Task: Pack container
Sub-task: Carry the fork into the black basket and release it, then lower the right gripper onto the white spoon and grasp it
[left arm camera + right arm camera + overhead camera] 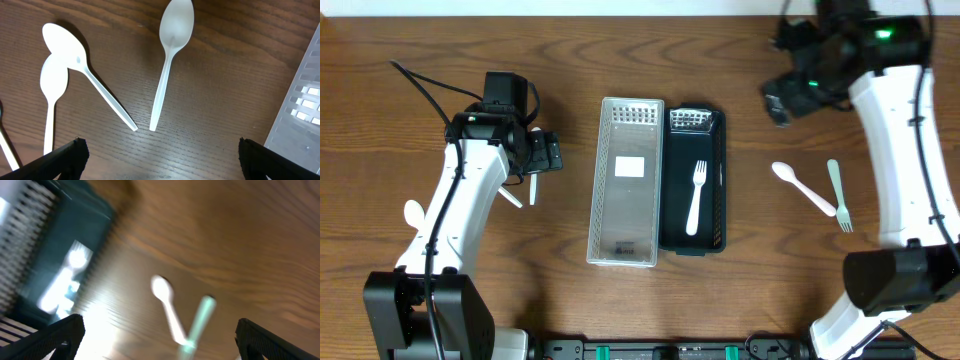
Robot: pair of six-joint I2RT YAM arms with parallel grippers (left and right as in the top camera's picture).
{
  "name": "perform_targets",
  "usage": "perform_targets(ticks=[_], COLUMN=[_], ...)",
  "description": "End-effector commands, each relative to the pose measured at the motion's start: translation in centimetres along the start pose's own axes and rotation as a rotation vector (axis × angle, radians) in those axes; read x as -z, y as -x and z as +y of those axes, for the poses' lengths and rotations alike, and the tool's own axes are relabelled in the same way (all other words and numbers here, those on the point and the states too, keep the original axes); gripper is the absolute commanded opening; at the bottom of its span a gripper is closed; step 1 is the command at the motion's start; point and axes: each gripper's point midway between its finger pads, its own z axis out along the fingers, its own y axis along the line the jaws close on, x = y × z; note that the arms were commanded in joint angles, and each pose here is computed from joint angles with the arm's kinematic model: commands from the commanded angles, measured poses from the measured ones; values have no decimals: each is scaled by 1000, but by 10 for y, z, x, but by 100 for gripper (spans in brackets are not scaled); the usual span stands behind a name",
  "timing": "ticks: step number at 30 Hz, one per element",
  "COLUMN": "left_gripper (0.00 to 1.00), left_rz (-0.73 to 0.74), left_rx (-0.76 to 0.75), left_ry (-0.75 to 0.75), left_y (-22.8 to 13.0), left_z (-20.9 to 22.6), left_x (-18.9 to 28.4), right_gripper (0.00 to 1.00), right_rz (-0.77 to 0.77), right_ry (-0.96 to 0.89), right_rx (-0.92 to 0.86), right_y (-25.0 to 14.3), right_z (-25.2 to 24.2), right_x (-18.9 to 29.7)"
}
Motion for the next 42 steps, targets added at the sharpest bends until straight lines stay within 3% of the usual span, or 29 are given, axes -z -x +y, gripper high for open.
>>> perform_targets(ticks=[1, 6, 14, 25, 31, 42], left_gripper=[98, 98, 98, 98, 98, 98], left_rz=[-13, -13, -13, -13, -5, -2], left_rx=[-5, -5, -4, -4, -5, -6], left_ry=[7, 7, 6, 6, 8, 9], left_y=[6, 6, 6, 6, 4, 3], left_z=[2, 2, 2, 2, 2, 2], left_x=[3, 3, 3, 3, 3, 3], right_gripper=[99, 99, 99, 98, 99, 87], right_rz=[79, 176, 278, 209, 246, 290], right_ry=[49, 97, 165, 192, 199, 232], right_rx=[221, 210, 245, 372, 378, 374], right_y=[-27, -62, -110, -114, -121, -131], right_z=[-18, -28, -3, 9, 8, 12], right_x=[-23, -71, -142, -181, -199, -220])
